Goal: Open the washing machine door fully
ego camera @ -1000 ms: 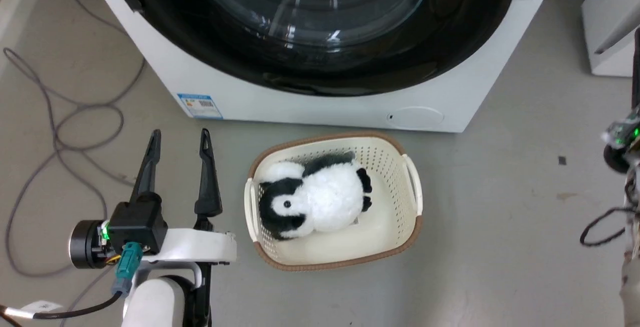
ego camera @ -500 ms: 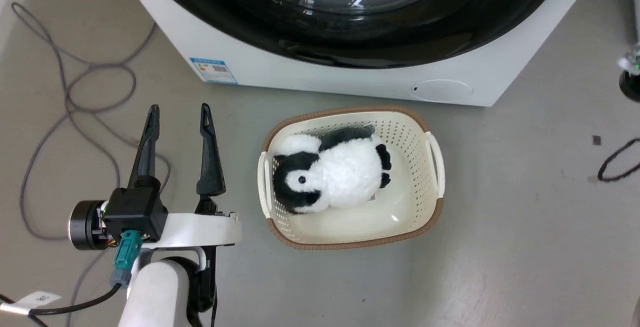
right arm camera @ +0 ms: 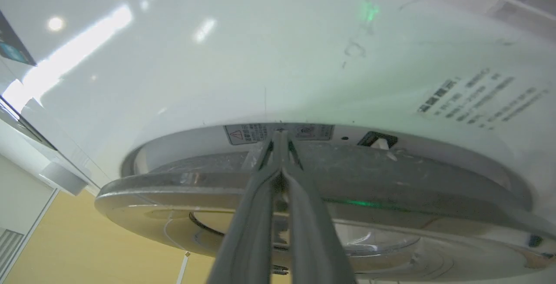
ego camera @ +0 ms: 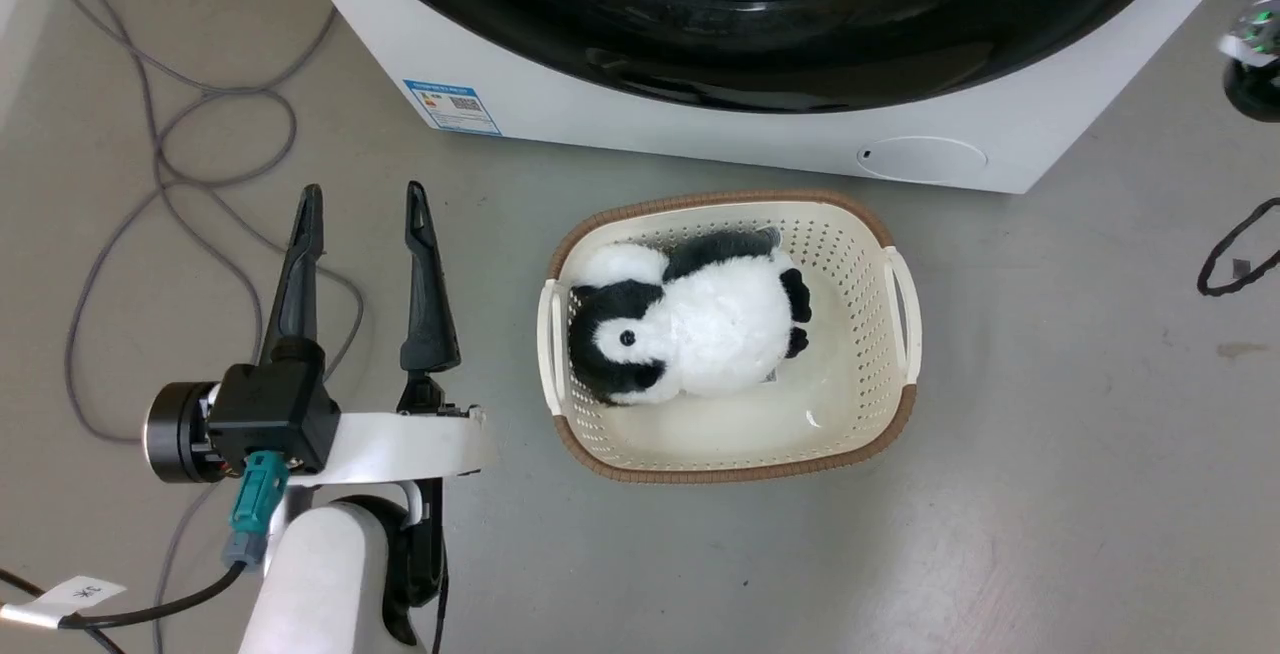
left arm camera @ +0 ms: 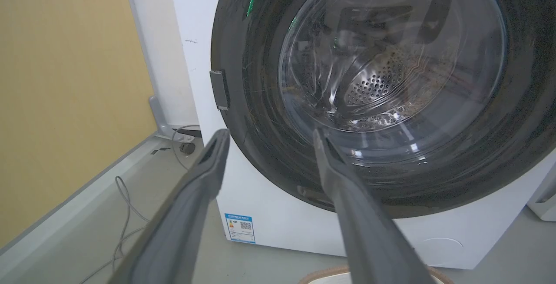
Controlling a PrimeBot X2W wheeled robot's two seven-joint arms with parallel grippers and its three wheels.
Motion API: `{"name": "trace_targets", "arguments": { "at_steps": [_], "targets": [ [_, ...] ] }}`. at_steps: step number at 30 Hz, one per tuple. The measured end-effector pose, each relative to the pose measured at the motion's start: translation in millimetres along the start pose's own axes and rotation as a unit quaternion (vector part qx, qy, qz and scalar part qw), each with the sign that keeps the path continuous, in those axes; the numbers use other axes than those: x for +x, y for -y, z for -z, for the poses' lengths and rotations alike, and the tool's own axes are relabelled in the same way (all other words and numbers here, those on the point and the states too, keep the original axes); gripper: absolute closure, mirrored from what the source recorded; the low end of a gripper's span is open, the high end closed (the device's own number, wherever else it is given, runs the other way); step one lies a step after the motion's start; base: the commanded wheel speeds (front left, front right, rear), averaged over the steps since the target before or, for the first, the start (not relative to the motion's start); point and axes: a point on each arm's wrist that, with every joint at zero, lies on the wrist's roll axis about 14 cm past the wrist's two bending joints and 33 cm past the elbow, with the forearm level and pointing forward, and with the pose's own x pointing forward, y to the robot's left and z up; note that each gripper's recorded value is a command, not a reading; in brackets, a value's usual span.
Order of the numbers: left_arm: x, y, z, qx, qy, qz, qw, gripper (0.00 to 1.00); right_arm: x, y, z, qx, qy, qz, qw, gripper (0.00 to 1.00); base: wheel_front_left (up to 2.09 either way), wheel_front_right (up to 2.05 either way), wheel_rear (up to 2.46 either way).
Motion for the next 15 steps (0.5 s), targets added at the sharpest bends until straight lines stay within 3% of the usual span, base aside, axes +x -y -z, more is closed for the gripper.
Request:
{"name": "trace_targets", "arguments": {
  "at_steps": [15],
  "targets": [
    [-2.1,-4.3,-10.2,-0.003,0.011,-0.006,1.000,0.00,-13.7,-6.7,20.2,-0.047,-0.082,0.002,0.996,1.00,0.00,0.00,0.00]
  ]
}}
